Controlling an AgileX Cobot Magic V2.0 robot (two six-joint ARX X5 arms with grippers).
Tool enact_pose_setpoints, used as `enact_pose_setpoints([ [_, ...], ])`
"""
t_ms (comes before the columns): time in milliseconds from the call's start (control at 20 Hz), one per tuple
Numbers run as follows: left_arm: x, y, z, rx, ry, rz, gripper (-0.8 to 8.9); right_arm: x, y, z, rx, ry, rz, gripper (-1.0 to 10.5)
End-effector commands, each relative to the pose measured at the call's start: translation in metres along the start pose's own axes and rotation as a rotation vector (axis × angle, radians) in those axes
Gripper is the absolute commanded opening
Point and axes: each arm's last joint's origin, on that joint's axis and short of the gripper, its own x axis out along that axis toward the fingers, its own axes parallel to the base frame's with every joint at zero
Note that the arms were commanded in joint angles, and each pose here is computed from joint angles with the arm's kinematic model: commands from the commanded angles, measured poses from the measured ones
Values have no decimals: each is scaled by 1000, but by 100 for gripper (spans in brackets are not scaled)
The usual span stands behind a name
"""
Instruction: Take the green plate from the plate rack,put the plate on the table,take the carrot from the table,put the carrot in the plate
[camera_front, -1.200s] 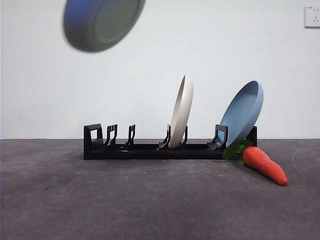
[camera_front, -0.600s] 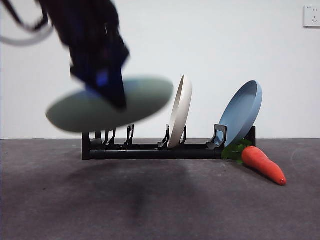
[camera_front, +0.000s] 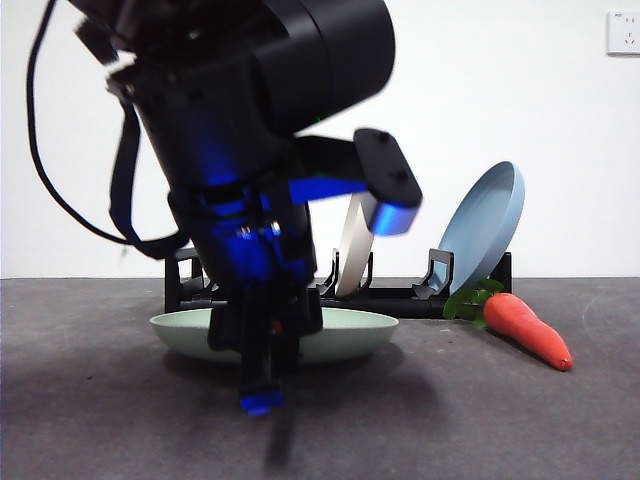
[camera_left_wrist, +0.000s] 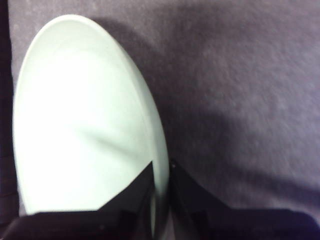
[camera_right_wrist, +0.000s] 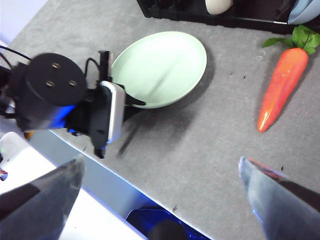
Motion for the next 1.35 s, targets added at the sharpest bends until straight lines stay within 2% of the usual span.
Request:
enact_pose_setpoints([
  [50,12,-14,-7,17,44,-95,-3,1,-1,2,8,5,4,566],
  [200,12,-18,-10,-21,40,-184,30,3,-2,3,16,15,5,566],
  [300,11,-19,-11,-44,55,-189,187,5,-3,3,20,21,6,566],
  [350,11,-19,-10,-51,56,-188,234,5,-4,4,22,24,7,566],
  [600,4,-9,-4,-86,41,-144,236,7,-5,5,29,34,8,566],
  [800,-35,28,15,-216,-56,-91,252,16,-12,11,38,43,8,566],
  [1000,-109,81,27,-414,-238,-19,252,37,-30,30,67,18,-25,566],
  [1200,-195,122,12,-610,-417,35,252,75,-59,50,80,20,-140,566],
  [1350,-251,139,-13,-725,-563,35,252,114,-83,58,88,45,-210,566],
])
